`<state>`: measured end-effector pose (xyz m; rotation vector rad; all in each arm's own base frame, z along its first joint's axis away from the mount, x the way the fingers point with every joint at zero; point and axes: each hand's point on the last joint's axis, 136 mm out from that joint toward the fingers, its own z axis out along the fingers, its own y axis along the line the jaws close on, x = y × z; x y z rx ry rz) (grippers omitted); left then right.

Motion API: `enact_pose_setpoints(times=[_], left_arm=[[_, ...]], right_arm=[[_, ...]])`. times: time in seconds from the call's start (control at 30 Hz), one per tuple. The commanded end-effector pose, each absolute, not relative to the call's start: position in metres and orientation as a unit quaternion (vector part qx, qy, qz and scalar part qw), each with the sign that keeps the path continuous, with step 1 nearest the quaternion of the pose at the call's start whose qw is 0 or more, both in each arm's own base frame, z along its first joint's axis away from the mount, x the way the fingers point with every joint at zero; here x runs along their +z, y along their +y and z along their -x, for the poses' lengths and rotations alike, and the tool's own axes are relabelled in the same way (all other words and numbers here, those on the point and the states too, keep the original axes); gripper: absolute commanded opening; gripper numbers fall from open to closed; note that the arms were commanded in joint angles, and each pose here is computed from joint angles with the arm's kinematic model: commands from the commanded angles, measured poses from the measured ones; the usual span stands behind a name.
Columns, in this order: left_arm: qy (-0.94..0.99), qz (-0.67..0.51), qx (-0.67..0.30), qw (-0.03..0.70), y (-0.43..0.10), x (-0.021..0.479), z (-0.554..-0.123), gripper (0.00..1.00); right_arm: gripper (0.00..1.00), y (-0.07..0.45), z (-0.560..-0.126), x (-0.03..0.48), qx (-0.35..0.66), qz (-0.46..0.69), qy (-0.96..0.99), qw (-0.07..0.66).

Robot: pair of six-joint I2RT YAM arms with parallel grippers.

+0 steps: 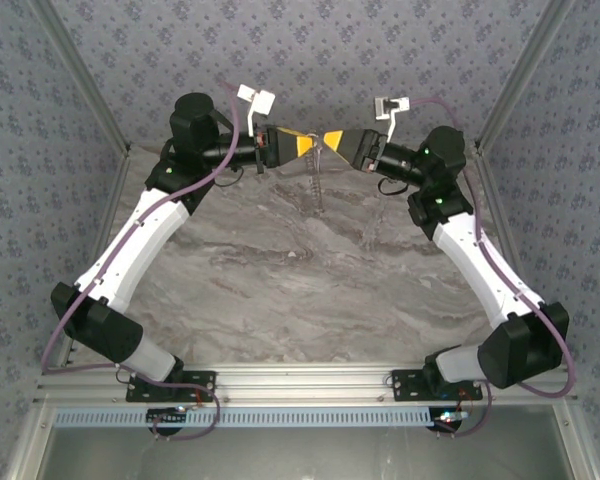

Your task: Put the keys on the keyring

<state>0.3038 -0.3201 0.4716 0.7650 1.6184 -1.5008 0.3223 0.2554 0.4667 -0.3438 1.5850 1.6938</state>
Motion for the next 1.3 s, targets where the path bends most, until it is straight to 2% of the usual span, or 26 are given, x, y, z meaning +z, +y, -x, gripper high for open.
enact_pose_setpoints(times=[0.0, 0.3, 0.5, 0.53, 1.07, 1.1, 1.17, 1.23, 1.27], left_arm=[[0.597, -0.318, -0.594, 0.435, -0.316, 0.507, -0.296, 0.00], [0.599, -0.314, -0.589, 0.442, -0.315, 0.508, -0.299, 0.00], [0.597, -0.313, -0.588, 0.446, -0.314, 0.509, -0.300, 0.00], [0.598, -0.313, -0.588, 0.446, -0.315, 0.509, -0.300, 0.00], [0.590, -0.295, -0.584, 0.473, -0.310, 0.518, -0.305, 0.00], [0.590, -0.294, -0.584, 0.474, -0.310, 0.517, -0.305, 0.00], [0.592, -0.288, -0.582, 0.478, -0.309, 0.517, -0.307, 0.00], [0.592, -0.284, -0.581, 0.481, -0.308, 0.517, -0.307, 0.00], [0.592, -0.282, -0.581, 0.483, -0.307, 0.518, -0.308, 0.00]], right_arm=[[0.45, 0.259, -0.318, 0.477, 0.676, 0.148, 0.605, 0.396], [0.24, 0.265, -0.309, 0.474, 0.690, 0.166, 0.597, 0.375], [0.01, 0.267, -0.308, 0.472, 0.693, 0.167, 0.598, 0.368], [0.00, 0.267, -0.308, 0.472, 0.693, 0.167, 0.598, 0.367], [0.00, 0.290, -0.301, 0.451, 0.697, 0.176, 0.616, 0.323], [0.03, 0.289, -0.302, 0.451, 0.696, 0.175, 0.617, 0.322], [0.26, 0.282, -0.305, 0.451, 0.694, 0.168, 0.620, 0.327], [0.38, 0.270, -0.308, 0.451, 0.688, 0.156, 0.622, 0.339], [0.41, 0.262, -0.310, 0.453, 0.685, 0.148, 0.622, 0.348]])
